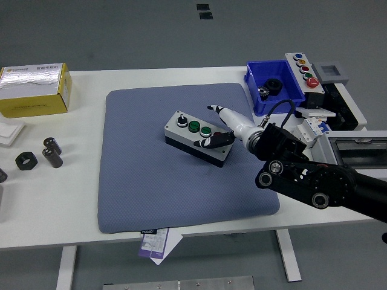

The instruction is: Pick up the button,place it on the desk,press the button,press the button

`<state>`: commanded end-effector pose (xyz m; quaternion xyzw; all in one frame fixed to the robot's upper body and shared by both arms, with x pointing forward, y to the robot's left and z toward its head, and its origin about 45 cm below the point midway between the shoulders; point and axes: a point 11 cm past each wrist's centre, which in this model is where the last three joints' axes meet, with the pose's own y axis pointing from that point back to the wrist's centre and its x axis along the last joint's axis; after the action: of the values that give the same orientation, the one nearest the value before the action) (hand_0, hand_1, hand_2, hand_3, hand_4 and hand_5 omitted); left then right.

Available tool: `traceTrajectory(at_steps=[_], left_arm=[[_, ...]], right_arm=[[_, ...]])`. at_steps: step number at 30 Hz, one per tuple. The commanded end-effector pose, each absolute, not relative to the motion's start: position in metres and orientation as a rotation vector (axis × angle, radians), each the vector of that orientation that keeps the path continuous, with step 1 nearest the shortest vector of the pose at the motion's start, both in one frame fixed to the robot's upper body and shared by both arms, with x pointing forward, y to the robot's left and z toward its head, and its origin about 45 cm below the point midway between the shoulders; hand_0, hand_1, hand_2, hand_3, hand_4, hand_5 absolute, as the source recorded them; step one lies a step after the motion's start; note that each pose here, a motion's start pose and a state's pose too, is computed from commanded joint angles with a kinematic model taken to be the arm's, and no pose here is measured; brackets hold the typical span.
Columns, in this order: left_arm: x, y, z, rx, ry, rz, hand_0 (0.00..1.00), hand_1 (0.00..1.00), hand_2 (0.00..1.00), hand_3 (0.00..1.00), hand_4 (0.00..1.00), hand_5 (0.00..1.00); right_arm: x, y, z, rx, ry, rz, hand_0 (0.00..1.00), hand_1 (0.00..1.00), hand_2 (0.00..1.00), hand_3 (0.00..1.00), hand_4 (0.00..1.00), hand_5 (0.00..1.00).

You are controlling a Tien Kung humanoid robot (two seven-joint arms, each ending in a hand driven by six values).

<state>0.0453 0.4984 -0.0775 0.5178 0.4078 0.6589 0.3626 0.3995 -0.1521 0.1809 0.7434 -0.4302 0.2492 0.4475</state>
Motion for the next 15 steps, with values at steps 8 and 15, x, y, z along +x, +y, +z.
traceTrajectory(at_steps=[8, 15], left_arm=[[0.047, 0.499, -0.077, 1.332, 1.047, 1.696, 0.688, 0.630, 0.556, 0.603, 0.675, 0.211], [0.043, 0.499, -0.078, 1.338, 1.056, 1.696, 0.688, 0.631, 0.556, 0.603, 0.675, 0.212]], right_arm=[[0.395, -0.146, 0.162, 1.804, -0.991, 0.604, 0.998, 0.998, 0.998, 0.998, 0.966, 0.396], [0.396, -0.148, 0.160, 1.760, -1.004, 0.644, 0.998, 0.998, 0.998, 0.998, 0.969, 0.397]])
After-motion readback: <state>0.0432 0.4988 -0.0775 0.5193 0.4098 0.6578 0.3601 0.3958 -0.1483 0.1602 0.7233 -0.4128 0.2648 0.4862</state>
